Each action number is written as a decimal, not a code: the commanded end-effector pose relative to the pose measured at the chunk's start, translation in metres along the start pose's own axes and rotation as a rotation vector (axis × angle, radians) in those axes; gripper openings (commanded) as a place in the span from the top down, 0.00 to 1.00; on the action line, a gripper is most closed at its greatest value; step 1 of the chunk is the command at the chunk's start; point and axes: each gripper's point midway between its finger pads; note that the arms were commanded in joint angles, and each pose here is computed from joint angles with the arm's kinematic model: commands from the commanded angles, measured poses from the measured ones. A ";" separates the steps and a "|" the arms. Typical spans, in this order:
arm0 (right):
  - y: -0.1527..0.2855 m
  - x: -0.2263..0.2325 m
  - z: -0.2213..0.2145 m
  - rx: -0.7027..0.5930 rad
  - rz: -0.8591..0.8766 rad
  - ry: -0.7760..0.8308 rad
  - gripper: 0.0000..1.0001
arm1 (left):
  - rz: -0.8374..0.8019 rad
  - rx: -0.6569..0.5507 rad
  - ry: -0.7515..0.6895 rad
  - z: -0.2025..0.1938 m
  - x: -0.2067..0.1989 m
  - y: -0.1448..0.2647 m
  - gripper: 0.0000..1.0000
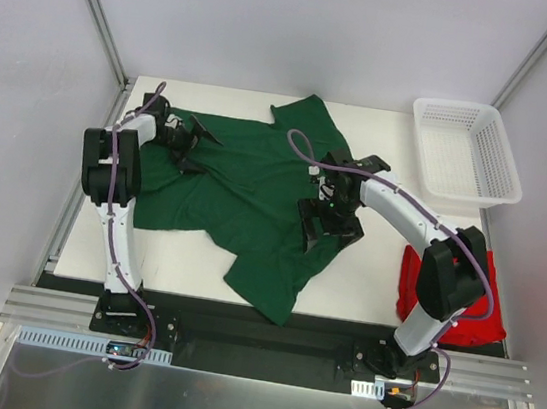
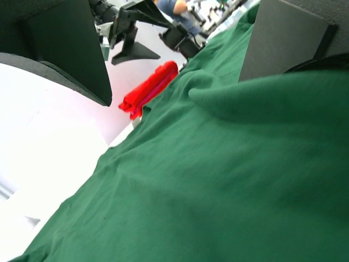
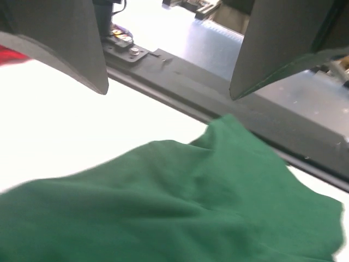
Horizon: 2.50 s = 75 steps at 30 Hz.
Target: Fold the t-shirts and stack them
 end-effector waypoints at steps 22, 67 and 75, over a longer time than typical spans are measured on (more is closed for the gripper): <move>0.017 -0.063 0.153 -0.278 -0.050 -0.144 0.04 | 0.061 -0.111 -0.064 -0.053 0.044 0.096 0.01; -0.001 -0.136 0.251 -0.373 0.291 -0.450 0.04 | -0.123 -0.109 -0.165 -0.200 0.089 0.133 0.01; 0.097 -0.038 0.226 -0.506 0.492 -0.293 0.04 | -0.134 -0.124 -0.172 -0.191 0.081 0.133 0.01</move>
Point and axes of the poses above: each gripper's point midway between its finger pads, its own y axis back along the fingers, its own x axis along the line the jaws close on, z = x × y, and after that the axes turned 6 degrees about y, right-handed
